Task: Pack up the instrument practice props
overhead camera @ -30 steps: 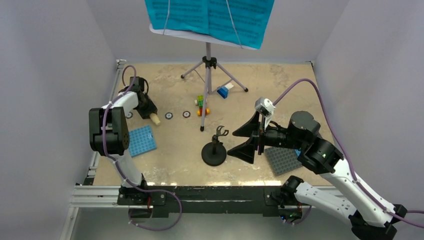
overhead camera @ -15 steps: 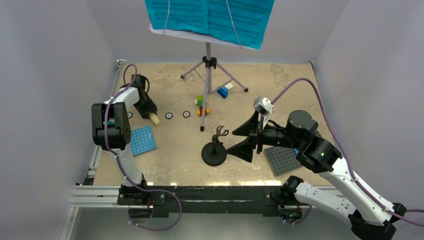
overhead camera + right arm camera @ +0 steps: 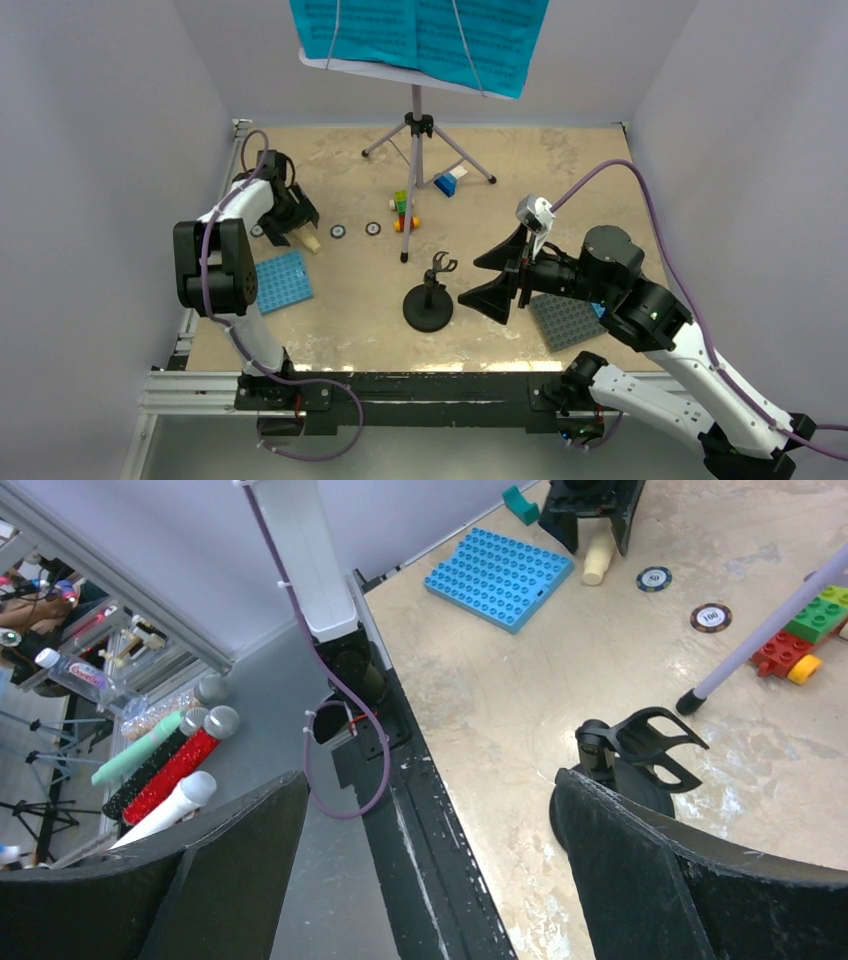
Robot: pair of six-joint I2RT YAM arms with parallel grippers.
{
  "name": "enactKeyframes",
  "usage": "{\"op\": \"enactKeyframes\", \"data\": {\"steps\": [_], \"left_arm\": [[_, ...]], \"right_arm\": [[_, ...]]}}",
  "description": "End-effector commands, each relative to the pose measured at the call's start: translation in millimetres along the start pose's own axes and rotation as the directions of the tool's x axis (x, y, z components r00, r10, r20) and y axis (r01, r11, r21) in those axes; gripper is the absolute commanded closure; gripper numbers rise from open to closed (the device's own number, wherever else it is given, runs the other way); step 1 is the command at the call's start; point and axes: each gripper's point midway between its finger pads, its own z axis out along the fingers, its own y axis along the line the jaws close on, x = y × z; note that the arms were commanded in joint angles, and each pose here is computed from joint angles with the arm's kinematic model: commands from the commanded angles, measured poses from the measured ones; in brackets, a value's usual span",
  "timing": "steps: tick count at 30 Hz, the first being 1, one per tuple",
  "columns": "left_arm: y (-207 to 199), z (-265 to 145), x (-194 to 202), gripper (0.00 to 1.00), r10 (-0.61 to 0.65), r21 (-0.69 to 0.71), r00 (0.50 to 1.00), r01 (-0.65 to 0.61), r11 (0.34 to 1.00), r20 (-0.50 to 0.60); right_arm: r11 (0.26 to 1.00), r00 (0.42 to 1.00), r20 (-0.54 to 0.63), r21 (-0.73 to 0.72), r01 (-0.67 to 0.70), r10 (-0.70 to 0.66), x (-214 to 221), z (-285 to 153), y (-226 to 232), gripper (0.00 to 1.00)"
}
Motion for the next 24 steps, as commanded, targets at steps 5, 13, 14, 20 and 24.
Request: {"op": "enactKeyframes", "data": {"steps": [5, 13, 14, 20, 24], "left_arm": [[-50, -133, -28, 0.09, -0.050, 0.310, 0.964, -0.034, 0.950, 0.261], [-90, -203, 32, 0.07, -0.054, 0.556, 0.916, -0.194, 0.808, 0.398], [-91, -209, 41, 0.07, -0.052, 0.574, 0.912, -0.211, 0.792, 0.406], [-86, -202, 96, 0.08, -0.040, 0.638, 0.910, -0.258, 0.725, 0.413], [-73, -200, 108, 0.08, -0.058, 0.655, 0.905, -0.260, 0.709, 0.422]], "right_arm": [[0.995, 0.998, 0.059, 0.097, 0.021, -0.027, -5, 5, -22, 0.01], [0.961, 1.000, 0.000, 0.276, 0.029, -0.030, 54, 27, -86, 0.04], [0.955, 0.999, 0.008, 0.297, 0.028, -0.032, 67, 31, -96, 0.05], [0.930, 0.982, 0.094, 0.347, 0.123, -0.165, 96, 52, -93, 0.07], [0.897, 0.972, 0.103, 0.415, 0.151, -0.211, 109, 64, -108, 0.07]]}}
